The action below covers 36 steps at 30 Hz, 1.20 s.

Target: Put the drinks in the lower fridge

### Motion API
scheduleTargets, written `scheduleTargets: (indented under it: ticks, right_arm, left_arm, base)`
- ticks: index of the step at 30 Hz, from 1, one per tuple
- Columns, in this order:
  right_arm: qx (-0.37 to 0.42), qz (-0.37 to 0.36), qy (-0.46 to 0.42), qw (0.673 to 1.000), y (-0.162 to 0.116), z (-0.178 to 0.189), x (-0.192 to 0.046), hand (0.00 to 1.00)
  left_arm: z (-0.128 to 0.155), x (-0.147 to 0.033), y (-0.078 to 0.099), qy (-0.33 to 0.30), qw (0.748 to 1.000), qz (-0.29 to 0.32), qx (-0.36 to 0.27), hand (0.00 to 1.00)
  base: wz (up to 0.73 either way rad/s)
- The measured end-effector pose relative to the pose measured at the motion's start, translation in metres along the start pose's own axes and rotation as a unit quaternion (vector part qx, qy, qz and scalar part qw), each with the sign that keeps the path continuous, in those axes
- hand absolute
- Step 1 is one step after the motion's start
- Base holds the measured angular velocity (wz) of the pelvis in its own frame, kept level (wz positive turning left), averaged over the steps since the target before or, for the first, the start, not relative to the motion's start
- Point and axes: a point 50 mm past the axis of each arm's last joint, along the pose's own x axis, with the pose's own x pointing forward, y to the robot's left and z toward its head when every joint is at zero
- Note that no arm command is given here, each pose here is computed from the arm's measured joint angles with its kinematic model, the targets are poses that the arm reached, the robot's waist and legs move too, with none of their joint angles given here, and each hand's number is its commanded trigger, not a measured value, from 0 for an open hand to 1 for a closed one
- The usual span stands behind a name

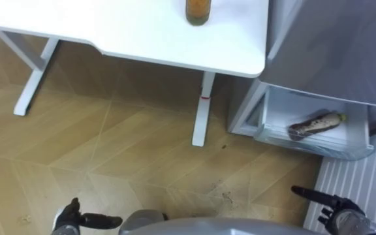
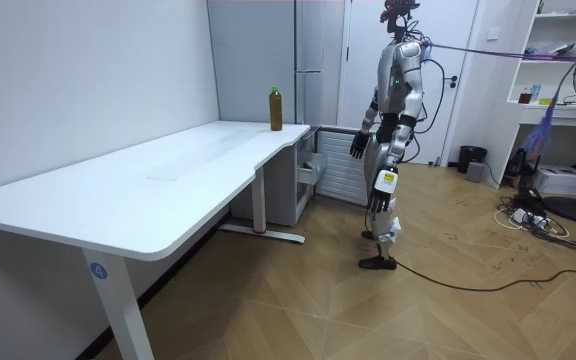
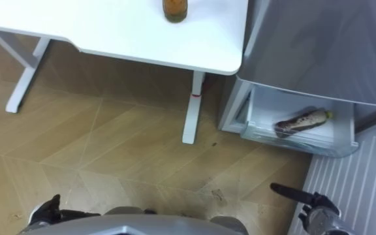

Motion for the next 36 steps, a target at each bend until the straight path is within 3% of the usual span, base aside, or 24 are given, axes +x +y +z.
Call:
scheduleTargets:
  ticks: [10,15,23,32,36]
  right_arm:
    - [-0.140,-0.001,0.044,0.989,-0.005,-0.044,-0.005,0.00]
    - [-0.142,0.012,0.063,0.988,-0.001,-0.061,-0.007,0.00]
    - [-0.201,-0.010,0.135,0.970,-0.021,-0.092,-0.015,0.00]
    - [-0.192,-0.013,0.104,0.976,-0.005,-0.070,-0.008,0.00]
    - [-0.167,-0.002,0.085,0.982,0.003,-0.062,-0.006,0.00]
  left_arm:
    - [-0.010,-0.001,-0.007,0.016,1.000,0.001,-0.006,0.00]
    - [-0.013,-0.001,-0.009,0.025,0.999,0.003,-0.021,0.00]
    - [-0.023,-0.004,-0.020,0.048,0.998,-0.010,-0.031,0.00]
    - [-0.011,-0.001,-0.024,0.041,0.997,0.017,-0.067,0.00]
    - [0.002,0.002,-0.015,0.027,0.987,0.062,-0.148,0.00]
  base:
    - [-0.05]
    - [-0.10]
    - [-0.08]
    - [-0.10]
    - [-0.01]
